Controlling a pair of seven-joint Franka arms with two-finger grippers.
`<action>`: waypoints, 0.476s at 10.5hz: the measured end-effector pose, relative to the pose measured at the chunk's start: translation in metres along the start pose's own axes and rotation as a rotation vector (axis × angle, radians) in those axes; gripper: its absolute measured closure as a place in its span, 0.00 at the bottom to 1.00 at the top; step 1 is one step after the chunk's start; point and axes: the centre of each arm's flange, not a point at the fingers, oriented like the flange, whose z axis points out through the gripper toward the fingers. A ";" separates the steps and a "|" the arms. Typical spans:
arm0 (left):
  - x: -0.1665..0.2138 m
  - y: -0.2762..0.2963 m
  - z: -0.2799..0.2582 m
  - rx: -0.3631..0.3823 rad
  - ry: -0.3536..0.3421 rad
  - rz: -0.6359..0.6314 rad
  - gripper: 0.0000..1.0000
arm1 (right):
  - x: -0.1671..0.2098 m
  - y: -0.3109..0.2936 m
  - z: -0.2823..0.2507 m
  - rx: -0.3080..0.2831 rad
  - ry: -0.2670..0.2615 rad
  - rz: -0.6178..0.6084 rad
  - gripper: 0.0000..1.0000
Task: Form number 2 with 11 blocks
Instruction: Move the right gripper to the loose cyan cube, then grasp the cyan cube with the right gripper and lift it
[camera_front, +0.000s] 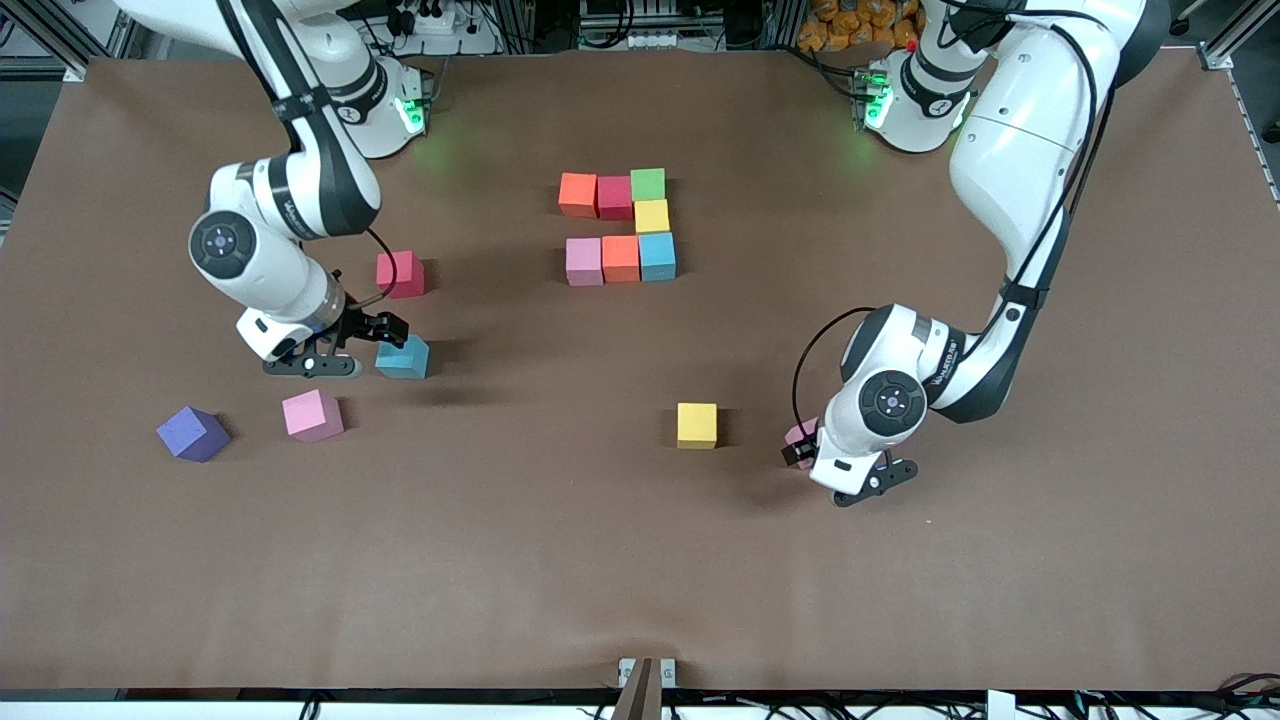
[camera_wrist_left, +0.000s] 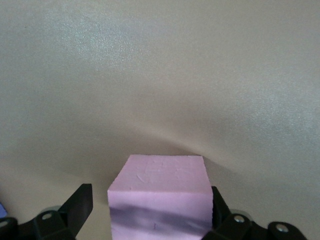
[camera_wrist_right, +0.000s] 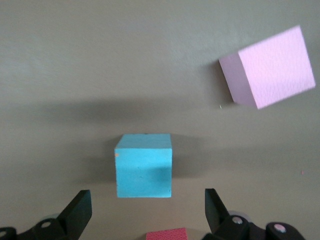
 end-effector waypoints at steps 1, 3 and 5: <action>0.000 0.000 0.000 0.000 0.000 0.000 0.00 | -0.001 -0.002 0.012 -0.008 -0.020 0.012 0.00; 0.000 0.000 0.000 0.000 0.000 0.000 0.00 | -0.001 -0.003 0.025 -0.017 -0.042 0.014 0.00; 0.000 0.000 0.000 0.006 0.007 0.007 0.00 | -0.002 -0.004 0.031 -0.022 -0.053 0.013 0.00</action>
